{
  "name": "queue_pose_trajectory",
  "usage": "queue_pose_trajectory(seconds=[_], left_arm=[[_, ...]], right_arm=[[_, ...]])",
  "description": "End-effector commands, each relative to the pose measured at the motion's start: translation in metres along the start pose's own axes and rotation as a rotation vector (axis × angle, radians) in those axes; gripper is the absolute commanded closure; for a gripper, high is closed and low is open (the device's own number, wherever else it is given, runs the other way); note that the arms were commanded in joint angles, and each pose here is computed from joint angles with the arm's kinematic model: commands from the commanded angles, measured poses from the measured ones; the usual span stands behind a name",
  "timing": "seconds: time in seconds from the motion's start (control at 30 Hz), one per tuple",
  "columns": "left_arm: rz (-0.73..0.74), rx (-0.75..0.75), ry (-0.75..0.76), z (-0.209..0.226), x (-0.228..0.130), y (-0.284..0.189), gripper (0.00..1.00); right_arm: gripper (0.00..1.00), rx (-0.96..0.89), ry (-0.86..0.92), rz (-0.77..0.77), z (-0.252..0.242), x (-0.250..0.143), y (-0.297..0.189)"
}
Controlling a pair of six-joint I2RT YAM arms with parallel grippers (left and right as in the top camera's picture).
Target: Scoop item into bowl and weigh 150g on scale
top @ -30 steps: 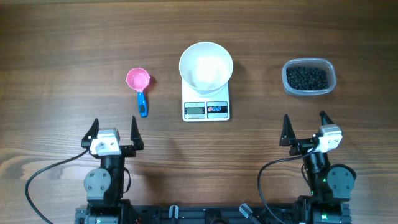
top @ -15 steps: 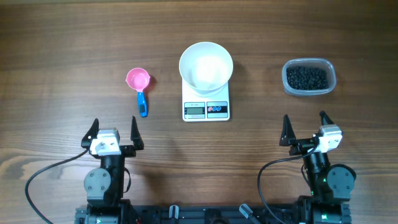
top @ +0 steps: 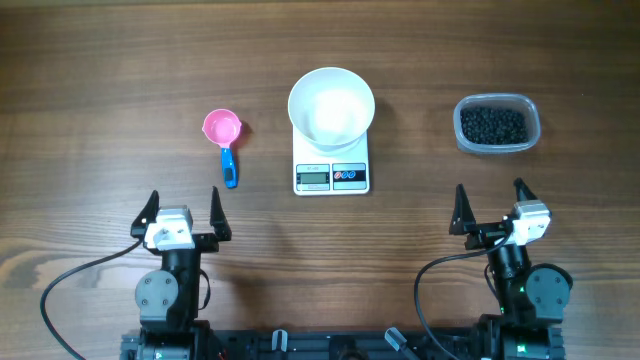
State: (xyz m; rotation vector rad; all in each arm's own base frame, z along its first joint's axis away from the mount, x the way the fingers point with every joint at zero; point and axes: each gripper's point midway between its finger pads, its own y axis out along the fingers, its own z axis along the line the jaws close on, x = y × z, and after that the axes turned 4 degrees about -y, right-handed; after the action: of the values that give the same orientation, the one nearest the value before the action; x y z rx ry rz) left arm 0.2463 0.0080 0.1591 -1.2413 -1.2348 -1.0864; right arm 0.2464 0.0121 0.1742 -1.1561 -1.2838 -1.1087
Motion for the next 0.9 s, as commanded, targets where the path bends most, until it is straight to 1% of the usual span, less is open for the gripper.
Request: queue_pose_trajectory(seconds=[0.0, 0.27, 0.57, 0.63, 0.73, 0.8, 0.87], left_arm=[[-0.002, -0.009, 0.012, -0.002, 0.0, 0.0, 0.0], [-0.019, -0.009, 0.026, -0.002, 0.004, 0.0, 0.0], [-0.003, -0.008, 0.029, -0.002, 0.0, 0.0, 0.0], [-0.057, 0.012, 0.067, 0.001, 0.013, -0.001, 0.0], [-0.11, -0.099, 0.047, -0.018, 0.028, -0.003, 0.0], [-0.098, -0.105, -0.012, -0.019, 0.034, -0.005, 0.0], [-0.067, -0.102, -0.072, -0.019, 0.051, -0.012, 0.0]], right_arm=[[0.0, -0.015, -0.006, -0.011, -0.002, 0.002, 0.0], [0.0, -0.015, -0.006, -0.011, -0.002, 0.002, 0.0], [0.0, -0.015, -0.006, -0.011, -0.002, 0.002, 0.0], [0.0, -0.015, -0.006, -0.011, -0.002, 0.002, 0.0], [0.0, -0.015, -0.006, -0.011, -0.002, 0.002, 0.0], [0.0, -0.015, -0.006, -0.011, -0.002, 0.002, 0.0], [0.0, -0.015, -0.006, -0.011, -0.002, 0.002, 0.0]])
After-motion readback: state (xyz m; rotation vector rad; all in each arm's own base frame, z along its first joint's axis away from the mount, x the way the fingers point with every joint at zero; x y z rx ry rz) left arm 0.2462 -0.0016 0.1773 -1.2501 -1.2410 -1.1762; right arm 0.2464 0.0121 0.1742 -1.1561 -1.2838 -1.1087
